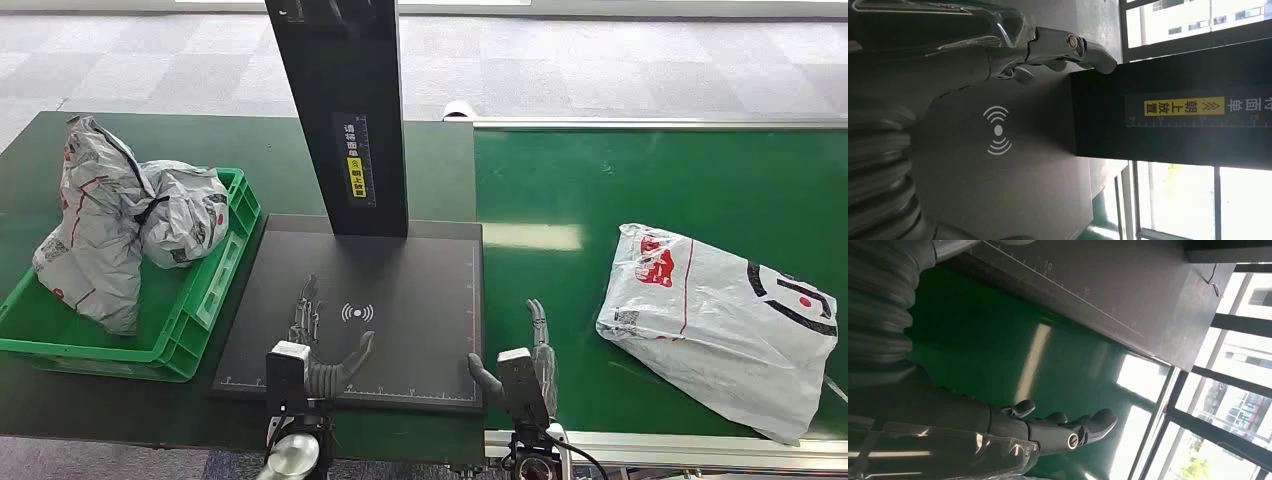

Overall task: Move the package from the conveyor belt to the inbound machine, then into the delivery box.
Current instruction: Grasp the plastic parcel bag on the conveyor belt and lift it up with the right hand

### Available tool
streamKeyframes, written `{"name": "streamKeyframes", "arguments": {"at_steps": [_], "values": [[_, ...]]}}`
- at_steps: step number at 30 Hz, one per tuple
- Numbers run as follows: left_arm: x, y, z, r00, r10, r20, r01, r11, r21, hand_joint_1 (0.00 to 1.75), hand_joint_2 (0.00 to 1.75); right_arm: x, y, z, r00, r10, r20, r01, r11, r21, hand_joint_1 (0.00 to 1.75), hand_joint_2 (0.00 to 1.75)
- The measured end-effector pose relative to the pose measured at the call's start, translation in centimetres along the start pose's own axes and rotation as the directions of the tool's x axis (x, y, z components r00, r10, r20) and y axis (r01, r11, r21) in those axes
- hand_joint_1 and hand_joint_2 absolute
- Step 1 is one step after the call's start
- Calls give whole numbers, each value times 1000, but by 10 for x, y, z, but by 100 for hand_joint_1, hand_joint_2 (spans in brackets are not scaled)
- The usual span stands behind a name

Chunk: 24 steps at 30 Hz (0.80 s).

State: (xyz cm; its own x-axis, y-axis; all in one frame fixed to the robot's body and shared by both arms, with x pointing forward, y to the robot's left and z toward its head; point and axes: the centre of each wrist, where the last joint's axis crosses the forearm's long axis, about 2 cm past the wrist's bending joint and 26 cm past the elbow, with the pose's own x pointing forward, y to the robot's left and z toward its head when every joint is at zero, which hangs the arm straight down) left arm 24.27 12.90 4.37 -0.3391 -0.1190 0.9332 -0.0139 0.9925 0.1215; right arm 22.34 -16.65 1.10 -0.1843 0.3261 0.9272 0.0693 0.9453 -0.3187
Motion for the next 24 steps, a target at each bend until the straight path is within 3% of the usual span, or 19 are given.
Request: {"name": "streamKeyframes", "arguments": {"at_steps": [24], "values": [[-2,4,1,1000,-12,2,12,1000,-4,0,175,-1,1,2,1000,5,-6,-5,1000,9,0,175]]}}
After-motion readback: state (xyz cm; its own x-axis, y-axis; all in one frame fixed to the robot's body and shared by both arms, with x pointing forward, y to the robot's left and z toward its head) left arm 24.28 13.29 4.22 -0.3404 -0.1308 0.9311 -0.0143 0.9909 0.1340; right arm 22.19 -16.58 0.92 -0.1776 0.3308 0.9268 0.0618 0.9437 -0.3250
